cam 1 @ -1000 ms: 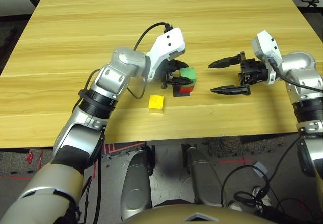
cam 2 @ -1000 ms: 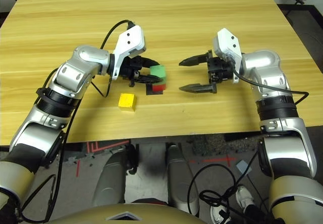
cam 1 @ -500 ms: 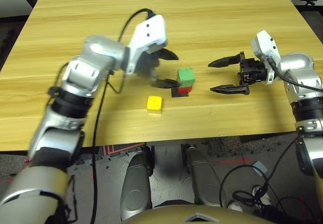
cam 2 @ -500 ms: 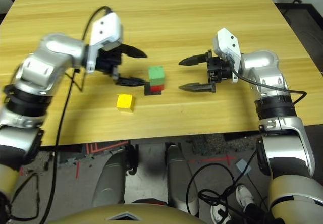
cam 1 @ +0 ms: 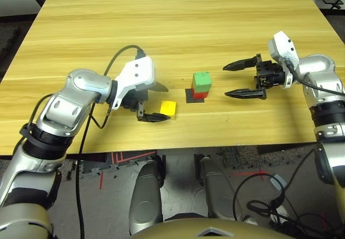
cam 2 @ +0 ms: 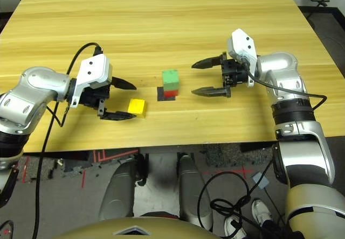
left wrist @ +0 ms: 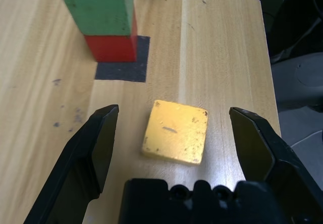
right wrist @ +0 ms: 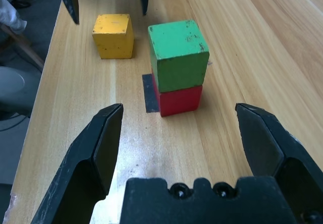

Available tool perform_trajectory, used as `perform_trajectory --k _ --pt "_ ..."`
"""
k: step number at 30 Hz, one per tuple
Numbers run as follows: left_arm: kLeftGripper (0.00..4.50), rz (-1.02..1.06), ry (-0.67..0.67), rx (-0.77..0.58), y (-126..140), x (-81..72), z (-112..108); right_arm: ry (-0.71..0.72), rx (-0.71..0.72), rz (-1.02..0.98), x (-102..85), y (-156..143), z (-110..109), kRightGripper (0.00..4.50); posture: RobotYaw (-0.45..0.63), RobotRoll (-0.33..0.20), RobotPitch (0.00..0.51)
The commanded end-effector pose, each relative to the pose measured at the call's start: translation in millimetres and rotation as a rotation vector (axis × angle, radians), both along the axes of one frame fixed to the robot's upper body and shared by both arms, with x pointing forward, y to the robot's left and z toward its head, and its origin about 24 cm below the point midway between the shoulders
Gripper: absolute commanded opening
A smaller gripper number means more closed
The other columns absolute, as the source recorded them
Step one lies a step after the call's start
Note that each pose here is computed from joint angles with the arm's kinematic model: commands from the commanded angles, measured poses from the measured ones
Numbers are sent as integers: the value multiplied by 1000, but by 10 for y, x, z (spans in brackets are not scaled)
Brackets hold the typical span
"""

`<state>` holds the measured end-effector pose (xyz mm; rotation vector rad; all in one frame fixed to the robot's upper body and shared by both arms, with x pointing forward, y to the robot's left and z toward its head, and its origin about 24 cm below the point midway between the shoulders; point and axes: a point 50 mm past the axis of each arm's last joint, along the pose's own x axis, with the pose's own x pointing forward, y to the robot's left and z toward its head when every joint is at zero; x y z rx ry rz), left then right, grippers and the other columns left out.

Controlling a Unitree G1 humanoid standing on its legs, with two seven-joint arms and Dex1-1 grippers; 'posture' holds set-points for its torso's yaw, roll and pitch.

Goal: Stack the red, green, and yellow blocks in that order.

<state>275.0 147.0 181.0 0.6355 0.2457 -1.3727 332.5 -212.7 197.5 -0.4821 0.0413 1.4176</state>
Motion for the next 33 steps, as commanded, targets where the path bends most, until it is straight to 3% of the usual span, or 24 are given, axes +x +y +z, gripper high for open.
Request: perform_trajectory --k 1,10,13,18,19,22,28,33 --pt "4475 -11 8 27 12 -13 -136 -12 -9 9 -5 -5 36 4500 114 -22 240" --pt "4475 15 3 40 81 66 -280 -13 -10 6 -16 -9 55 4500 106 -29 242" --pt "3917 14 3 26 71 71 -293 -13 -9 5 -17 -8 58 4500 106 -30 241" --pt "2092 -3 33 -18 5 8 -289 -15 -11 3 -4 -8 67 4500 113 -29 239" --pt "2025 -4 37 -24 -5 -1 -281 -15 -11 2 -3 -9 67 4500 113 -29 239" --pt "2038 -3 34 -52 -33 -9 -126 -15 -11 2 5 -6 65 4500 123 -26 237" --pt "2038 41 -37 -43 -34 100 463 -11 -11 4 21 4 47 4500 141 -8 233" --pt "2038 103 -70 -4 -89 185 795 -4 -7 5 23 12 1 4500 147 10 229"
